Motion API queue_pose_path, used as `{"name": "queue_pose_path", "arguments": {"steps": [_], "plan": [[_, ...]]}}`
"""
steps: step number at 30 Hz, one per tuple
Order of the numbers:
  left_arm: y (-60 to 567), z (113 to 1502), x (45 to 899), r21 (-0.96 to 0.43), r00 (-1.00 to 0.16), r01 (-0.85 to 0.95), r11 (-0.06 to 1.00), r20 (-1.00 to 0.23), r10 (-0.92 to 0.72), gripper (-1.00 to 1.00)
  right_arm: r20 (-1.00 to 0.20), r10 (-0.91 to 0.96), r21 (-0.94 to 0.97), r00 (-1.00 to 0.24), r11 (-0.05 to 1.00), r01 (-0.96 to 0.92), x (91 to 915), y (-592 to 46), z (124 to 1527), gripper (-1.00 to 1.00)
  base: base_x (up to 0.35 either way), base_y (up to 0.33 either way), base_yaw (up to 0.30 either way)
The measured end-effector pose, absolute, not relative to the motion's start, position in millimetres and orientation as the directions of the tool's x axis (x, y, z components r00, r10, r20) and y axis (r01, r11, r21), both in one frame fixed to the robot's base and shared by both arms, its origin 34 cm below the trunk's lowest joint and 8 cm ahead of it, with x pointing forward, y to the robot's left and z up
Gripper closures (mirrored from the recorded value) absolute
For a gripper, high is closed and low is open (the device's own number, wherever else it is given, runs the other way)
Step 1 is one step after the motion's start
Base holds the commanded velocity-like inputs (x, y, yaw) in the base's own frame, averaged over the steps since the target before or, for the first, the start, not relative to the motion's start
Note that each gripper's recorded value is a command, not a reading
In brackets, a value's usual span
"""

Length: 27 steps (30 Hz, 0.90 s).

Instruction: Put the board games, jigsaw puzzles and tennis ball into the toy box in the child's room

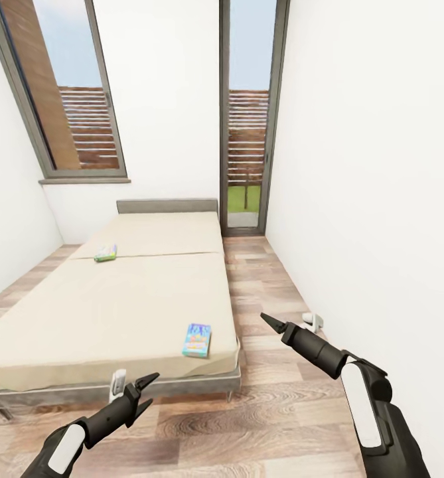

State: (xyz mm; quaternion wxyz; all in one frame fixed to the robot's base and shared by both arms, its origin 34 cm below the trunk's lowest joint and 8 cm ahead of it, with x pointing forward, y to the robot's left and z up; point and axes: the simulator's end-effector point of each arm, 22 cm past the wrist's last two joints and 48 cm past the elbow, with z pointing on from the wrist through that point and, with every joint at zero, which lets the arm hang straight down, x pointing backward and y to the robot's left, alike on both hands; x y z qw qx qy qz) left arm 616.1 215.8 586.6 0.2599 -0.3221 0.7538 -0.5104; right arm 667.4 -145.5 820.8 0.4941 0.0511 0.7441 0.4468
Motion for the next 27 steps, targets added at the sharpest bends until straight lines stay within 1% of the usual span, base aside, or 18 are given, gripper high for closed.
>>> {"name": "queue_pose_path", "arguments": {"steps": [14, 19, 22, 27], "plan": [[216, 558, 612, -0.936, -0.657, -0.220, 0.274, -0.065, -0.751, -1.00, -0.685, 0.526, 0.722, -0.505, 0.586, -0.369, 663, -145, 795, -1.00, 0.000, 0.000, 0.000], [216, 548, 610, -0.936, -0.657, -0.220, 0.274, -0.065, -0.751, -1.00, -0.646, 0.576, 0.762, -0.500, 0.523, -0.381, 658, -144, 795, -1.00, 0.000, 0.000, 0.000], [216, 542, 609, -0.936, -0.657, -0.219, 0.274, -0.065, -0.751, -1.00, -0.597, 0.628, 0.802, -0.499, 0.470, -0.369, 650, -151, 789, -1.00, 0.000, 0.000, 0.000], [216, 531, 607, -0.936, -0.657, -0.219, 0.274, -0.066, -0.751, -1.00, -0.554, 0.679, 0.832, -0.482, 0.437, -0.341, 642, -168, 775, -1.00, 0.000, 0.000, 0.000]]}}
